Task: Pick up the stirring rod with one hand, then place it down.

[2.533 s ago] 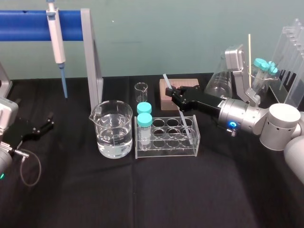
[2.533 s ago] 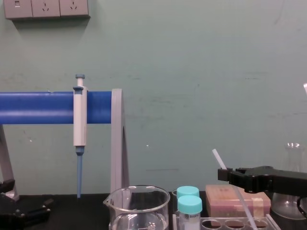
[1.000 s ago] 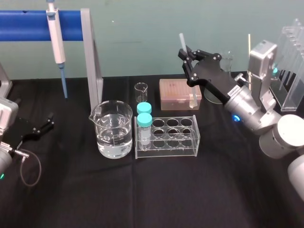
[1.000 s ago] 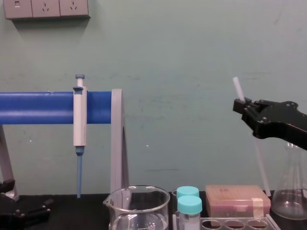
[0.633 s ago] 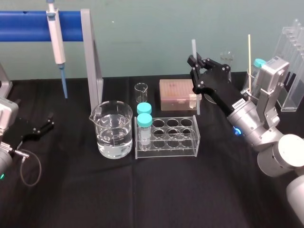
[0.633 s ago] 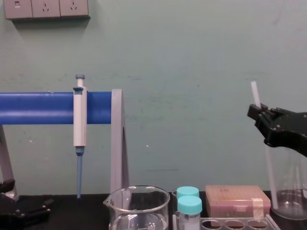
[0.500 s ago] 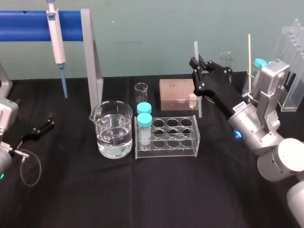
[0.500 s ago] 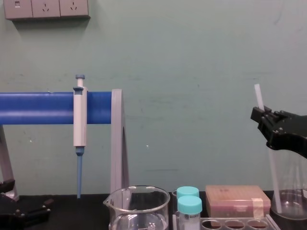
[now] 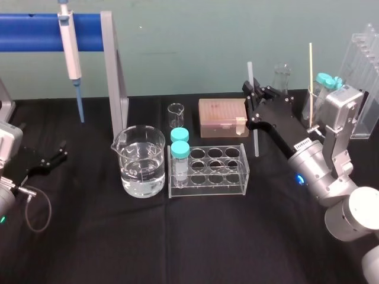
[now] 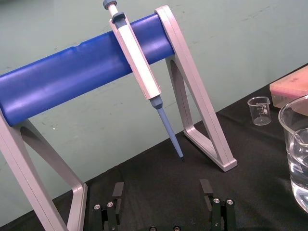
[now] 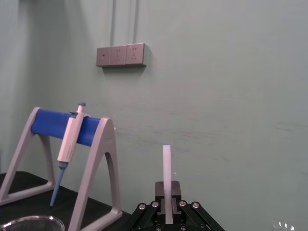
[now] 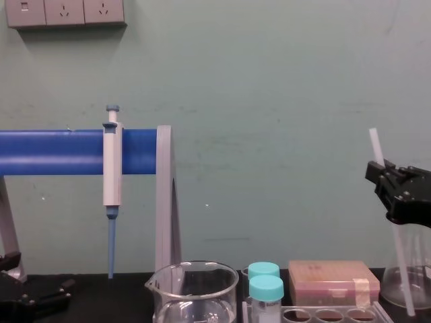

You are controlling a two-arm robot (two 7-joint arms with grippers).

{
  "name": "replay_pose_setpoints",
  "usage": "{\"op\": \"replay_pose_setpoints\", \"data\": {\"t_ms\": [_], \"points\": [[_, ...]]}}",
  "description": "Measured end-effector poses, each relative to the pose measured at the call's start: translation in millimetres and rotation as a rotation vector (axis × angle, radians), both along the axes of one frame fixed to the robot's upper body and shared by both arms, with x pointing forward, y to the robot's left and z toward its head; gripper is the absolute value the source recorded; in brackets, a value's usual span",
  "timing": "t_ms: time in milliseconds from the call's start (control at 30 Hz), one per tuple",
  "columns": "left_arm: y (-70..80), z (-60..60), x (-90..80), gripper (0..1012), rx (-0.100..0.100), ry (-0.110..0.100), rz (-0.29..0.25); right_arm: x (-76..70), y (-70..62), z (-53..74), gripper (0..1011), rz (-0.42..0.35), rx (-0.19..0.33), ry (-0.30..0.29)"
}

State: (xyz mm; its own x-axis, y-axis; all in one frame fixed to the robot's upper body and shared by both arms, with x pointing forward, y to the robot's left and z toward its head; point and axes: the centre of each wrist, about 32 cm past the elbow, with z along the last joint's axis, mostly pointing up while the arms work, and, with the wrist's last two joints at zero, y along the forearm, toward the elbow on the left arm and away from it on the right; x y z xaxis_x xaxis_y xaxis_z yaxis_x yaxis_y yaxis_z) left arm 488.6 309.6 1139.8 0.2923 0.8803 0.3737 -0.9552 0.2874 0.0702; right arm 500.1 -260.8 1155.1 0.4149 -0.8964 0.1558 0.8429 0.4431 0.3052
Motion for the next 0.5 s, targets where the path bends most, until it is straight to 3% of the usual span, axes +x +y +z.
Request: {"op": "replay_pose_setpoints", "data": {"t_ms": [500], "points": [[0.0, 0.0, 0.0, 1000, 0.0, 0.0, 0.0, -7.4, -0.1, -2.7, 72, -0.048, -0.011, 0.006]]}}
